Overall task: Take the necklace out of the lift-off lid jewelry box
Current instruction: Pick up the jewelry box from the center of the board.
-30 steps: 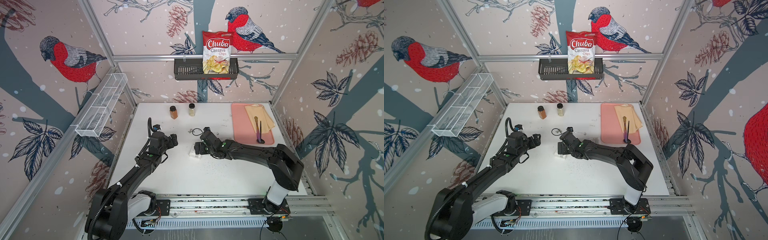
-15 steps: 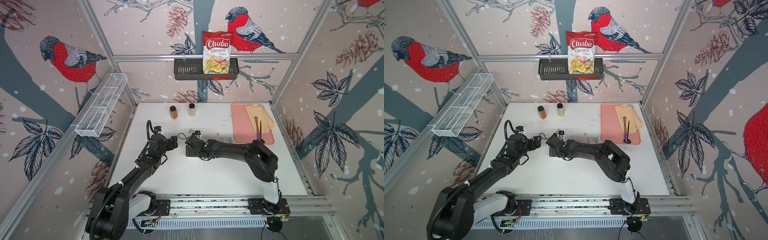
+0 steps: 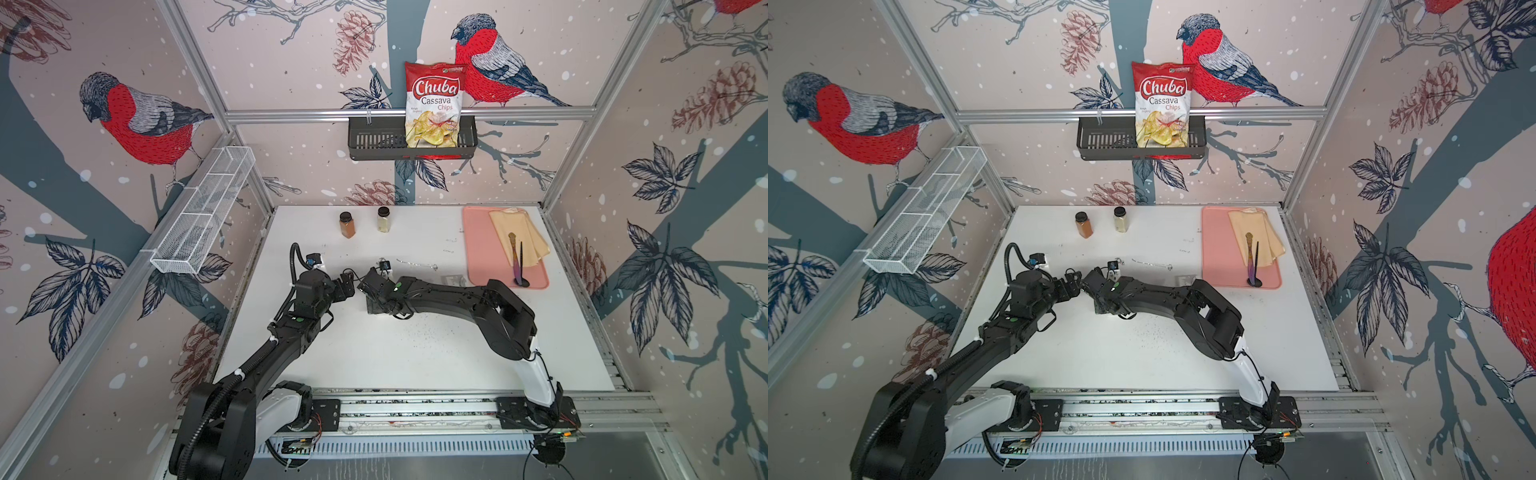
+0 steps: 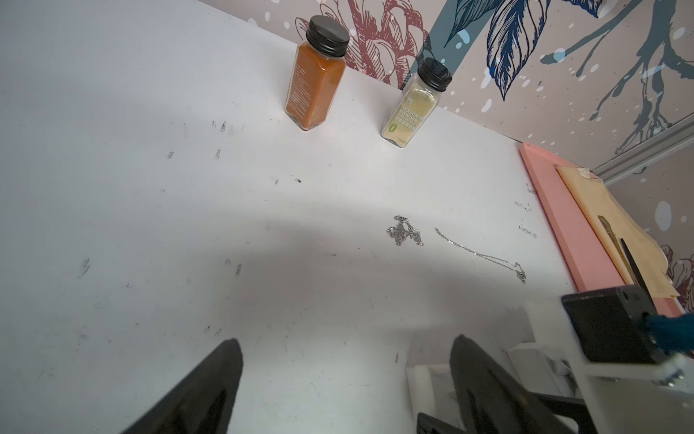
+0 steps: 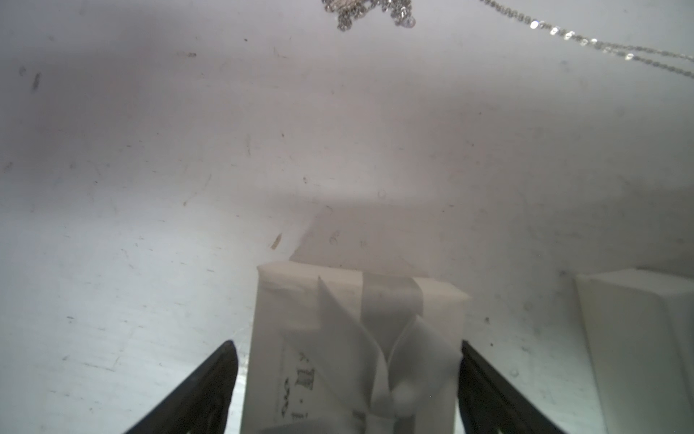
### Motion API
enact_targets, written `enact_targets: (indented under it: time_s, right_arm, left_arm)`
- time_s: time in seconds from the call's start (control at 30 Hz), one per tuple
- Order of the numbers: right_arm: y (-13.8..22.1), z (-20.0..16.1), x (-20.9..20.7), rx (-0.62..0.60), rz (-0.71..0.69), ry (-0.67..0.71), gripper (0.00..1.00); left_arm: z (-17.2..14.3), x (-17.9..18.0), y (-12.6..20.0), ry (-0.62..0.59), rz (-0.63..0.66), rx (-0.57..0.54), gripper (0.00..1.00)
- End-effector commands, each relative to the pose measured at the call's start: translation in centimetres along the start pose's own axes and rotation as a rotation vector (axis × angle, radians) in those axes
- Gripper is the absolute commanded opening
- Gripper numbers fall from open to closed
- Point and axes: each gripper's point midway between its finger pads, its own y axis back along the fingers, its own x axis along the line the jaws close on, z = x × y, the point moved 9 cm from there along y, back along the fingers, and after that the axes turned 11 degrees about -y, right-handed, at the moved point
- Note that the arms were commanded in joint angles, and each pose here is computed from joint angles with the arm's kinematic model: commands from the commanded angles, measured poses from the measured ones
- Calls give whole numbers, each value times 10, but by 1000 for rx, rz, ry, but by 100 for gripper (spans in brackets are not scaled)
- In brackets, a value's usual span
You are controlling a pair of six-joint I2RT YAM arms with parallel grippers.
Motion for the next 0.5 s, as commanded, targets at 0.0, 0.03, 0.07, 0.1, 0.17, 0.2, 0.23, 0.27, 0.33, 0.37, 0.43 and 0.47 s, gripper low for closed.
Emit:
enact_targets:
  time_s: [0.0,0.03,0.07,0.1,0.17,0.2,0.23,0.27,0.33,0.37,0.43,0.47]
  right_arm:
    - [0,-3,-4,-7,-45,49,88]
    - [-1,-3,-5,-7,-49,55,88]
    - [0,-3,-5,-7,-49,57,88]
    - [0,-3,-6,-11,-50,58,88]
    - [0,-3,-7,-15,-53,65,86]
    - [1,-3,-7,-17,-52,68,86]
    - [0,-3,-7,-19,-52,77,85]
    - [0,-3,-7,-20,-52,83,84]
    - [1,-4,-7,-20,-52,97,81]
    - [1,-3,-8,-20,-52,100,80]
    - [2,-2,-9,-22,-51,107,79]
    - [2,-2,-10,-20,-49,115,78]
  left_arm:
    - [2,5,4,33,-12,-39,91]
    - [1,9,5,48,-13,-45,91]
    - [-1,12,7,60,-6,-47,91]
    - [-2,15,8,66,2,-50,91]
    - [-5,20,9,77,16,-50,91]
    - [-6,21,9,79,21,-46,91]
    - [-7,21,9,80,23,-45,91]
    - [-7,22,9,81,24,-43,91]
    - [-7,22,9,82,22,-42,91]
    - [-8,22,9,81,21,-40,91]
    - [-9,21,8,82,7,-37,91]
    - [-10,19,8,79,-16,-35,91]
